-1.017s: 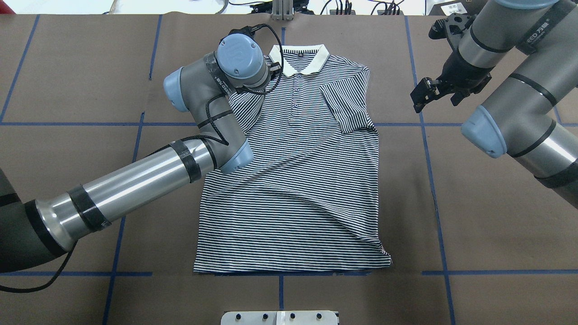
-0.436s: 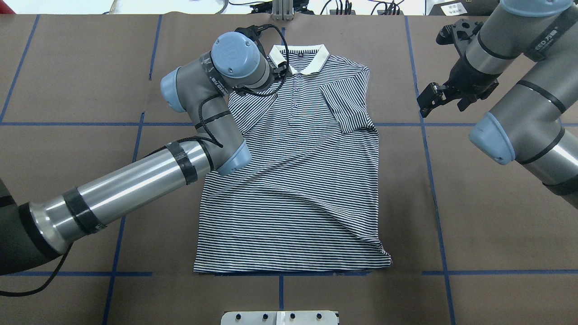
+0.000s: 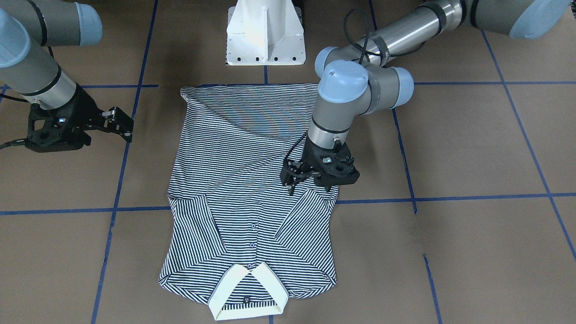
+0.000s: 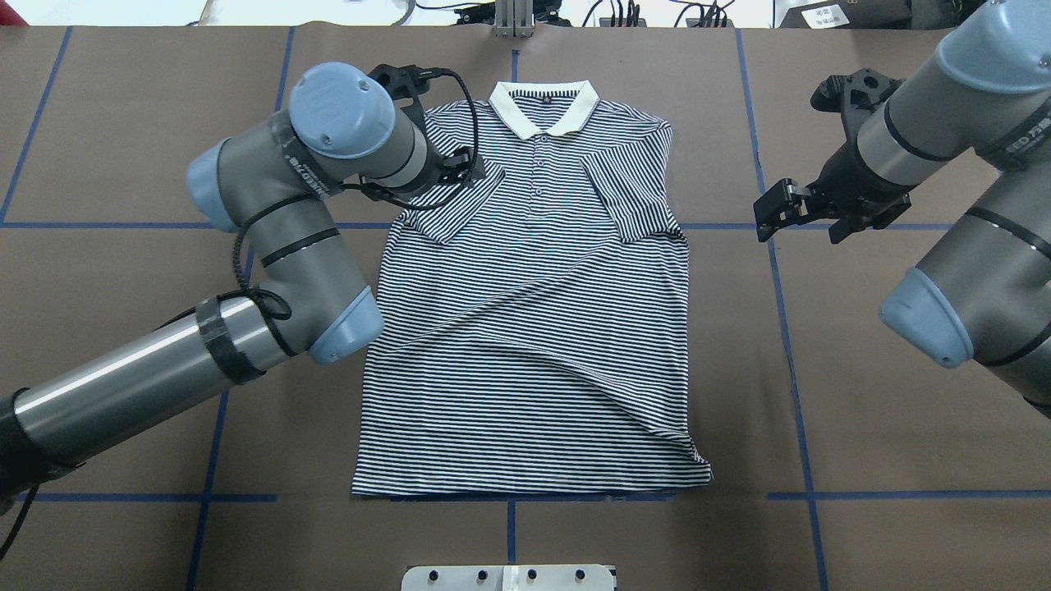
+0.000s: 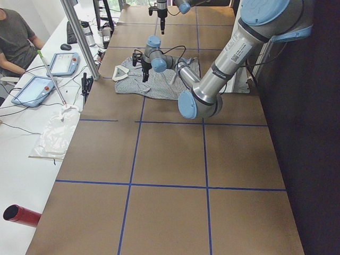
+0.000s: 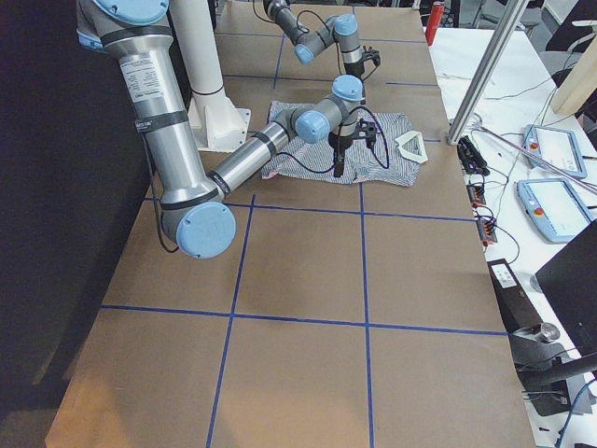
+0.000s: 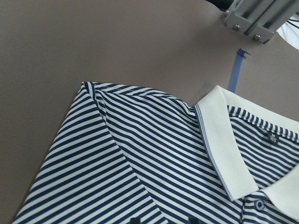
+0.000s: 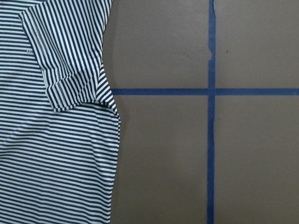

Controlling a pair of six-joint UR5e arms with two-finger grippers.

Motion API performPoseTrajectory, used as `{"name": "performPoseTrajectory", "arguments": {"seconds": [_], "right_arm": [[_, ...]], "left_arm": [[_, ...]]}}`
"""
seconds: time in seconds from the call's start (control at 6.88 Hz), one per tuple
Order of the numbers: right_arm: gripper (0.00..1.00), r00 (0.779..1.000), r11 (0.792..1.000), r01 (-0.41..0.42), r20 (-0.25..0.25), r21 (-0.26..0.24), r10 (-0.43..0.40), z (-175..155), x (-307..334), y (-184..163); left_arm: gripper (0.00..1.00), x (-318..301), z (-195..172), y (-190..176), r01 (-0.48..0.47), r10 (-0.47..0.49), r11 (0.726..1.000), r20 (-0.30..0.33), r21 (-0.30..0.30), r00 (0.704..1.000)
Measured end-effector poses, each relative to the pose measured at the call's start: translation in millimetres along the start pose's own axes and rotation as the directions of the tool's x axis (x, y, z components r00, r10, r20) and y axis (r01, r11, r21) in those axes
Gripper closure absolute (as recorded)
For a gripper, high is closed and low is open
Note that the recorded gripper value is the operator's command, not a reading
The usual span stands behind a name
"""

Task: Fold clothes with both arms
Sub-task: 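Withdraw the left gripper while the right gripper moves to the hem corner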

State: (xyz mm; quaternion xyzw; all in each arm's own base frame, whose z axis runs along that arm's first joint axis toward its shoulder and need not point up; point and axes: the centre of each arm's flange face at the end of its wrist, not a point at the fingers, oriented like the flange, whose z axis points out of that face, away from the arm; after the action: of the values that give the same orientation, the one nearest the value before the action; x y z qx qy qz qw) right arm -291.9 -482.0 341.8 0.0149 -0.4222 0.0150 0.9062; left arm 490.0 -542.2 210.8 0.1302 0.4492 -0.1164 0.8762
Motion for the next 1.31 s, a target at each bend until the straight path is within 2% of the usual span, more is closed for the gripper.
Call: {"name": "performPoseTrajectory", "arguments": {"seconds": [0.15,0.44,0.87,1.31], "right_arm": [[0.0,0.999,0.999,-0.026,0.037,0.033,0.024,20,-4,26],[0.0,0.997,0.997,-0.06,0.06,0.046,0.057,51,-27,94],[0.0,0.998,0.995,-0.066,0.031,0.07,0.064,103,-80,190],[0.0,0.999,0.998,-0.04,-0.001,0.057,0.04,130,-95,236]], "left_arm": [[0.0,-21,-29,14,-0.038,0.039,0.999,0.013,-0.012,0.999],[0.0,-44,-64,34,-0.062,0.062,0.997,-0.001,-0.048,0.998],[0.0,-52,-70,40,-0.065,0.065,0.996,-0.004,-0.061,0.998],[0.0,-53,-70,41,-0.064,0.064,0.996,-0.003,-0.065,0.998]]}}
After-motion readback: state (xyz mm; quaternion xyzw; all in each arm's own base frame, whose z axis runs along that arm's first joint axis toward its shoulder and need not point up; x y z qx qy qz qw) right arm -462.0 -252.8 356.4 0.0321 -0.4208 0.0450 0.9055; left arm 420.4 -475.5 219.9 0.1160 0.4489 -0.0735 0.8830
